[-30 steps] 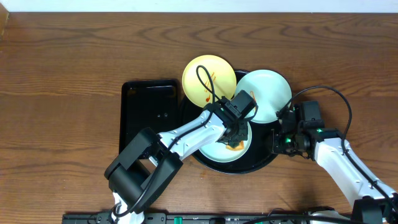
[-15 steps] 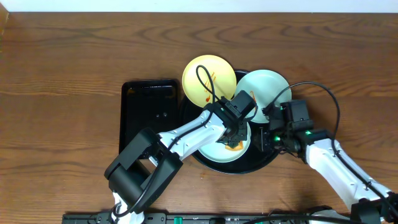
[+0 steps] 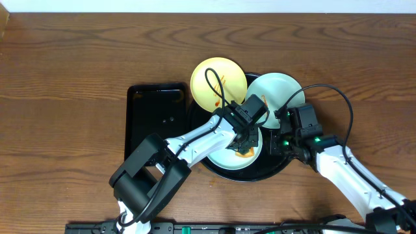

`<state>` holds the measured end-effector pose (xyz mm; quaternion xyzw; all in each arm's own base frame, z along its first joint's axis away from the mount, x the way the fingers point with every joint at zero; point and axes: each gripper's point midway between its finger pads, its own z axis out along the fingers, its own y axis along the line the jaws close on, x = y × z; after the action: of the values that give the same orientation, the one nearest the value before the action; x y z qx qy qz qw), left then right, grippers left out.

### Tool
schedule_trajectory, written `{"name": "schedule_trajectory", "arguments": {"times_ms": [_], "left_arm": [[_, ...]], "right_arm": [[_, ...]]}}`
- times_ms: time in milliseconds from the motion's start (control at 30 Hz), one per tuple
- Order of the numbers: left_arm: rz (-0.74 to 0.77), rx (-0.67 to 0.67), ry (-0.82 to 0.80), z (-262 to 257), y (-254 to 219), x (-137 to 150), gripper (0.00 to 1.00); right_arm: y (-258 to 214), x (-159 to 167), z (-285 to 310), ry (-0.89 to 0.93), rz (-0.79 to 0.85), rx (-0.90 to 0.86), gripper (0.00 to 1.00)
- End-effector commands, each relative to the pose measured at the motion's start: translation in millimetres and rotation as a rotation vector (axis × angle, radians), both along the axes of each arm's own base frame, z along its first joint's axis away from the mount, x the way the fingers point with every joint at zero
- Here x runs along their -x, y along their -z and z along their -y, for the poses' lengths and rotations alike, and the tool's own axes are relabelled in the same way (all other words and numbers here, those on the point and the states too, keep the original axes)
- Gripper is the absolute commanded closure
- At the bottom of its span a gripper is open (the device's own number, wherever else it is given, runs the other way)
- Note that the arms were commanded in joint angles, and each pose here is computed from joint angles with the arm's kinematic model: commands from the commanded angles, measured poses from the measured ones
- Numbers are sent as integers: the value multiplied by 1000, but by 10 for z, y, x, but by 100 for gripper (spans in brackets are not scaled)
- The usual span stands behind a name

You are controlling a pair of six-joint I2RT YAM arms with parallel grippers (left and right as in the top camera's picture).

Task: Clean dirty plates on tray and stack at the side
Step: 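Scrub the sauce on the front light-blue plate with the sponge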

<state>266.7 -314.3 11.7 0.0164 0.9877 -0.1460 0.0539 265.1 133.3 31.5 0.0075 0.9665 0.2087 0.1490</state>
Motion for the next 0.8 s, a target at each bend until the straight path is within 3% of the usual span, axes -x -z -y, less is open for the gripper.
{"name": "schedule_trajectory", "arguments": {"times_ms": [0,400,500,767], "left_arm": [[-6,-64,-21,-123,135,-15,93],[-6,-64,-21,-124,135,-14,93],[-6,-64,-22,-124,135,-14,92],[-6,-64,-22,-124,135,-16,92]], "right_arm": [[104,-30,-21,37,-39,7,80],[183,-14,-215,-1,-89,-100,85],[121,-25,-302,-25,-79,-151,78],[-15,-87,-314,-26,-27,-163,73]]}}
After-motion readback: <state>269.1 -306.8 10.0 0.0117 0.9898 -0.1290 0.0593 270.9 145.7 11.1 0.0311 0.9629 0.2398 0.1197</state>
